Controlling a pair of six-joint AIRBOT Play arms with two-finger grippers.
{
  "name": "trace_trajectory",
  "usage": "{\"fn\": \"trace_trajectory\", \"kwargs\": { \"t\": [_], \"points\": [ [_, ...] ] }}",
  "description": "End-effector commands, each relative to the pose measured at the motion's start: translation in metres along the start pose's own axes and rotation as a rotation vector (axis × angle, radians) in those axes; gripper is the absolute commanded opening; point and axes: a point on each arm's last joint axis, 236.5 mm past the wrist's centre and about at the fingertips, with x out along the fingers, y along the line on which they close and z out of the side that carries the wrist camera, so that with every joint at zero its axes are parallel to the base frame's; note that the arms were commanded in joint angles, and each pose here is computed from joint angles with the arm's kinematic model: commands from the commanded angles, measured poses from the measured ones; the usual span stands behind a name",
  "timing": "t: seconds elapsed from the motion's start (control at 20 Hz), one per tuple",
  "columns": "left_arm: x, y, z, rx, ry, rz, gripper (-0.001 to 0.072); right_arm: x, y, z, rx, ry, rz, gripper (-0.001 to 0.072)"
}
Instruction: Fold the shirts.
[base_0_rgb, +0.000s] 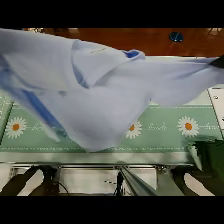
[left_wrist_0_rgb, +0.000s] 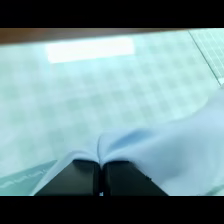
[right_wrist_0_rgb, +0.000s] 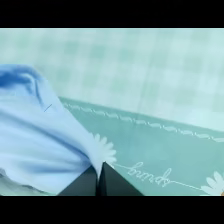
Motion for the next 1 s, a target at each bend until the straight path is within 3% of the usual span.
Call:
{"fn": "trace_trajectory", "kwargs": {
  "t": [0.0, 0.3, 0.65, 0.7, 0.75, 0.8, 0.95],
  "points": [
    [0.105, 0.042, -0.022, -0.091, 0.144, -0.137, 0.0021, 0.099, -0.023, 0.02, -0.049, 0.161, 0.021, 0.0029],
    [0.238, 0.103, -0.057, -0.216, 0.238, -0.14, 0.0022, 0.232, -0.073, 0.073, 0.009, 0.082, 0.01, 0.0029],
    [0.279, 0.145, -0.067, -0.306, 0.207, -0.083, 0.0026, 0.275, -0.093, 0.086, 0.062, 0.037, -0.008, 0.003],
    [0.281, 0.142, -0.08, -0.316, 0.259, -0.107, 0.0074, 0.276, -0.093, 0.085, 0.063, 0.041, -0.006, 0.0029],
    [0.282, 0.138, -0.092, -0.326, 0.307, -0.13, 0.025, 0.275, -0.092, 0.085, 0.063, 0.043, -0.005, 0.003],
    [0.279, 0.137, -0.098, -0.332, 0.333, -0.143, 0.0353, 0.274, -0.09, 0.084, 0.065, 0.045, 0.003, 0.003],
    [0.242, 0.145, -0.08, -0.366, 0.329, -0.139, 0.0352, 0.267, -0.084, 0.083, 0.064, 0.051, 0.02, 0.003]
  ]
}}
